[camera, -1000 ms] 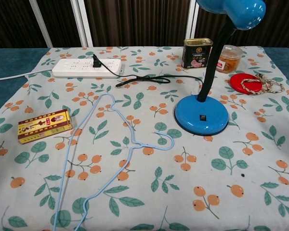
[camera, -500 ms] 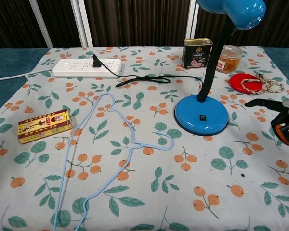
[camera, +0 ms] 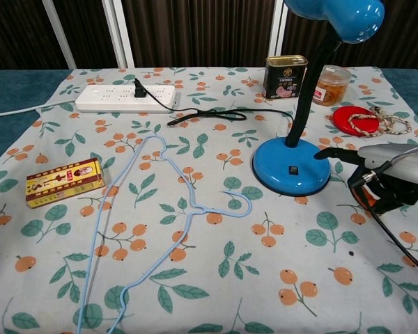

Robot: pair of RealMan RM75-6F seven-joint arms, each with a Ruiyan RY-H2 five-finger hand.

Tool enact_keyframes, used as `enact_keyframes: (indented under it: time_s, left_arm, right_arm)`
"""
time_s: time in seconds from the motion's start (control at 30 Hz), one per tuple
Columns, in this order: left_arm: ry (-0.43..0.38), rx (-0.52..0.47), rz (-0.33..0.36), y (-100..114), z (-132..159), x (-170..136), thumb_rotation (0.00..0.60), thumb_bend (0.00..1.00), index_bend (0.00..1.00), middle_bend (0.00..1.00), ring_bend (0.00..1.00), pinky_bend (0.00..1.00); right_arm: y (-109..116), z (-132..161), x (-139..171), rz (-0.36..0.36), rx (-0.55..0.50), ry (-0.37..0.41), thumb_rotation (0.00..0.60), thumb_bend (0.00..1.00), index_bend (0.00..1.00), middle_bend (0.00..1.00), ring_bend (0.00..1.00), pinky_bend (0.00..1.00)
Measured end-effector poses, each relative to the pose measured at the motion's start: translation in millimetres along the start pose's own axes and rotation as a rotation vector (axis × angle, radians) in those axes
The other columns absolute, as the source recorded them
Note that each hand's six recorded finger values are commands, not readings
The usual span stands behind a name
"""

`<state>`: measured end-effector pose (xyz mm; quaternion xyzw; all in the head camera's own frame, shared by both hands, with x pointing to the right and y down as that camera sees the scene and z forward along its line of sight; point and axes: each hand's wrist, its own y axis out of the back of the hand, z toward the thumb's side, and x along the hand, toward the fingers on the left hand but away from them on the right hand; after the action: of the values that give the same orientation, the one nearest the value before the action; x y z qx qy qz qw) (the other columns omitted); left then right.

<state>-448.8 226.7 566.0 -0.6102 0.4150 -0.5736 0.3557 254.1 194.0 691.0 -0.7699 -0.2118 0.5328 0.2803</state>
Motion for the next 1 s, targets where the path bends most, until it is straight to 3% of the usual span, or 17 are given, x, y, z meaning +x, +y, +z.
enact_keyframes:
  time_s: [1.0]
  left_arm:
    - [0.002, -0.005, -0.002, 0.0, -0.3, 0.5, 0.600, 0.36, 0.15, 0.06, 0.05, 0.04]
  right_arm:
    - [-13.8, 21.9, -20.4, 0.022, 0.043, 0.018, 0.600, 0.78, 0.02, 0.68, 0.76, 0.93]
